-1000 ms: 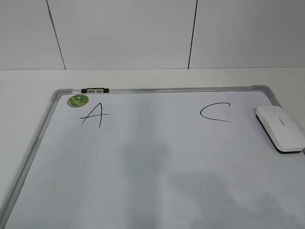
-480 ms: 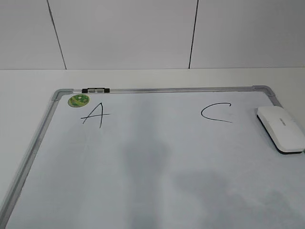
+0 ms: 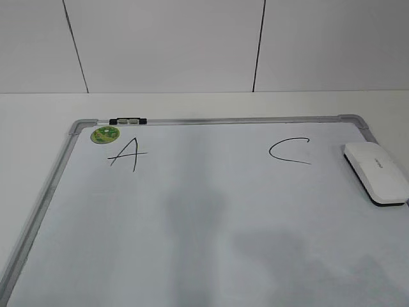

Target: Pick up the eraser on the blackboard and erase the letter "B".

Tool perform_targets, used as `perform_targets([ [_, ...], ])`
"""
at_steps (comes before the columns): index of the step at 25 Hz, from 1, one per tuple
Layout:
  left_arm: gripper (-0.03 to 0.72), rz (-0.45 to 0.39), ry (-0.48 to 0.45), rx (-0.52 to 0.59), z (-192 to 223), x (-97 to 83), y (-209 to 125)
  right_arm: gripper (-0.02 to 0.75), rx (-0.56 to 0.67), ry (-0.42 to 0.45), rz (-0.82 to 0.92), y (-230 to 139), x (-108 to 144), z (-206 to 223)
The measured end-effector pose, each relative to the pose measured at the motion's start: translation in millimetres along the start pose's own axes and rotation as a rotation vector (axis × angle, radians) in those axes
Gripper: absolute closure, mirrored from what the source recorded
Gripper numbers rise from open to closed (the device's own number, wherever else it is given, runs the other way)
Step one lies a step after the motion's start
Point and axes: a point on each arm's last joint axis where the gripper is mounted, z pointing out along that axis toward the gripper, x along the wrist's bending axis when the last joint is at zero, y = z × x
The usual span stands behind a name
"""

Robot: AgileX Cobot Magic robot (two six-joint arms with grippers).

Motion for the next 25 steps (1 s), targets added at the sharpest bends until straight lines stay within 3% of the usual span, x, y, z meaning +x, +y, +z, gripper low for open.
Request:
perform_targets([
  [25, 0.4, 0.001, -0.002, -0.056, -8.2, -0.8, -6.7, 0.155, -0.003, 0.001, -0.001, 0.3, 0.1, 0.0],
])
